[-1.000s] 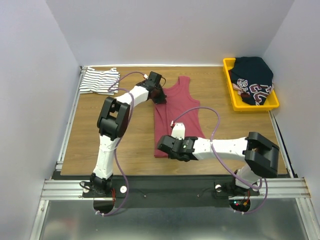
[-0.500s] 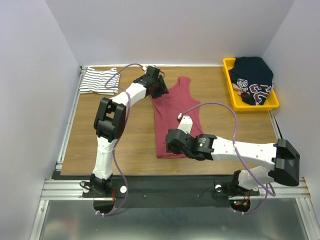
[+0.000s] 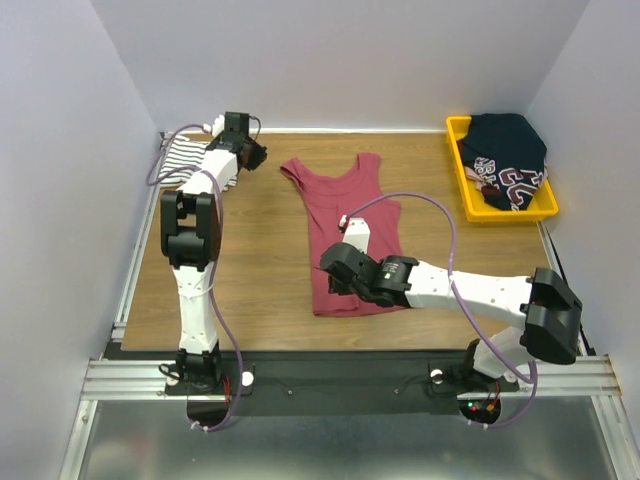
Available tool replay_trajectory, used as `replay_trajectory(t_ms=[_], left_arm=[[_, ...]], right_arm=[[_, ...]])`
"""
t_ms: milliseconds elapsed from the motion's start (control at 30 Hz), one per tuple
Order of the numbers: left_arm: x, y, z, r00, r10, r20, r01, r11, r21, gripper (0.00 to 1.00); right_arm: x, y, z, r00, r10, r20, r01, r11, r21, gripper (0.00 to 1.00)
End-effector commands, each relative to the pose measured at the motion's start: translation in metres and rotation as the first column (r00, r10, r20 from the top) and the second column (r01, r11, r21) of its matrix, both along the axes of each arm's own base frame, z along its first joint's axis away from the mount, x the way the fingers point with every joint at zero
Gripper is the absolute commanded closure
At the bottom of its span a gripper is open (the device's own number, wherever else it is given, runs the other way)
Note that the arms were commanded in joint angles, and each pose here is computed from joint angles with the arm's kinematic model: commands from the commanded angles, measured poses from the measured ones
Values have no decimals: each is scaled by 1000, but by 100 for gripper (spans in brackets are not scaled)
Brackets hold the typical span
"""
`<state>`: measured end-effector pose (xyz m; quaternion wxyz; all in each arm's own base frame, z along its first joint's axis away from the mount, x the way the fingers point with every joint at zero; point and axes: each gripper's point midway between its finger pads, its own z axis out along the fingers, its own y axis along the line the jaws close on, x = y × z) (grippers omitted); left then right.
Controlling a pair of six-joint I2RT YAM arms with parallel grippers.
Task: Fold and stack the tank tops
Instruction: Fold the tank top
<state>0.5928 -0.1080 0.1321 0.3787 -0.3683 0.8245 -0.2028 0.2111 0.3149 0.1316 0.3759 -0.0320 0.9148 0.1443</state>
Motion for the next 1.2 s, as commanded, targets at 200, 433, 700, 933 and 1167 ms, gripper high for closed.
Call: replay_trajectory(t_ms=[200, 433, 700, 933, 1167], left_arm=[[21, -15, -54, 996, -30, -81, 22, 996, -88, 80], [25, -20, -79, 995, -44, -95, 34, 993, -109, 75], [33, -48, -69, 991, -134, 4, 132, 973, -189, 75], [43, -74, -43, 972, -207, 114, 228, 948, -223, 77], [44, -96, -40, 957, -250, 147, 280, 928, -246, 77]], right_arm=[[13, 15, 22, 998, 43, 45, -46, 997, 64, 61], [13, 18, 17, 998, 51, 35, -54, 996, 65, 61], [13, 19, 15, 998, 56, 36, -58, 997, 59, 61], [15, 17, 13, 998, 48, 39, -50, 997, 51, 62], [14, 15, 12, 998, 44, 38, -46, 998, 49, 62]])
